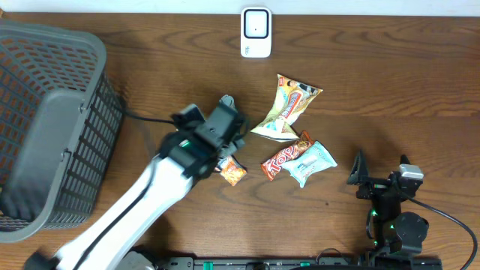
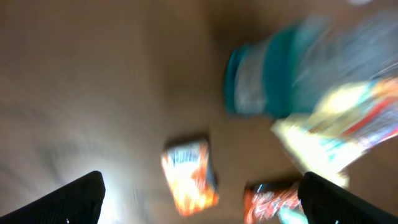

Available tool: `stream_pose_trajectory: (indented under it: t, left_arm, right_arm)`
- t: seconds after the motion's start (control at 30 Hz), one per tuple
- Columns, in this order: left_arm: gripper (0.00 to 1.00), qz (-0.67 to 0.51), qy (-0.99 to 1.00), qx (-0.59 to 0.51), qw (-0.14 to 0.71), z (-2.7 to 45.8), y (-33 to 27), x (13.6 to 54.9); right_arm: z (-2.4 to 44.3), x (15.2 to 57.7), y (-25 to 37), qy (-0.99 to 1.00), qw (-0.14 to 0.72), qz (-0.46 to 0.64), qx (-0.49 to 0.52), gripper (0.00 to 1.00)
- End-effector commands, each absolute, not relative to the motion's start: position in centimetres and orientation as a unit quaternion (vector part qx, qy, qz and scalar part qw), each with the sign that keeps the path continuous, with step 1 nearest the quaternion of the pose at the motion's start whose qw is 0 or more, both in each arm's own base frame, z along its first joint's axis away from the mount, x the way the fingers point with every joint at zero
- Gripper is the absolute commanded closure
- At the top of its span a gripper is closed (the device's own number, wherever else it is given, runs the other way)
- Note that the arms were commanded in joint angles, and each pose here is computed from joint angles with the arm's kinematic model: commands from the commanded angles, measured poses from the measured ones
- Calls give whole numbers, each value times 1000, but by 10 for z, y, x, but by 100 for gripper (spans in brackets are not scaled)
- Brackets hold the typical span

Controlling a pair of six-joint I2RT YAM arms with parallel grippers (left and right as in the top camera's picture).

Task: Scan the item barcode
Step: 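Carry the Kleenex pack toward the scanner and drop it on the table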

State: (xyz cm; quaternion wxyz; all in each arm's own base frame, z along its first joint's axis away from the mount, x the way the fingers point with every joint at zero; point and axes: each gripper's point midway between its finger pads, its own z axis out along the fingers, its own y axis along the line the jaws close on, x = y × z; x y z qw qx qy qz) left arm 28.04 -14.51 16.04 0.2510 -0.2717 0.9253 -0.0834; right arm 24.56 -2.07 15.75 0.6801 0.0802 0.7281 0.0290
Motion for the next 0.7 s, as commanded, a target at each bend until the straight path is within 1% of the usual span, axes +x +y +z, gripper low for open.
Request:
stream_pose_trajectory:
  t: [0.0, 0.2, 0.3, 0.4, 0.47, 0.53, 0.67]
  left_arm:
    - [1, -8, 878, -214, 429, 241, -92, 305]
    - [0, 23, 784, -108, 610, 361, -59, 321]
    - [0, 43, 717, -99, 688, 418, -43, 324]
    - [0, 62, 651, -98, 750, 468, -31, 318]
    - [0, 92, 627, -79, 770, 489, -27, 312]
    - [0, 132, 621, -52, 770, 499, -24, 306]
    - [0, 214, 629, -60, 745, 500, -1, 293]
  right_arm:
    - [157, 245, -22, 729, 680, 25, 79, 1]
    - [157, 245, -22, 728, 680, 25, 79, 1]
    - [157, 245, -22, 728, 680, 25, 79, 1]
    - [157, 245, -22, 728, 680, 25, 79, 1]
    - [157, 245, -22, 728, 680, 25, 79, 1]
    - [157, 245, -22, 728, 680, 25, 79, 1]
    - [157, 245, -22, 728, 680, 25, 79, 1]
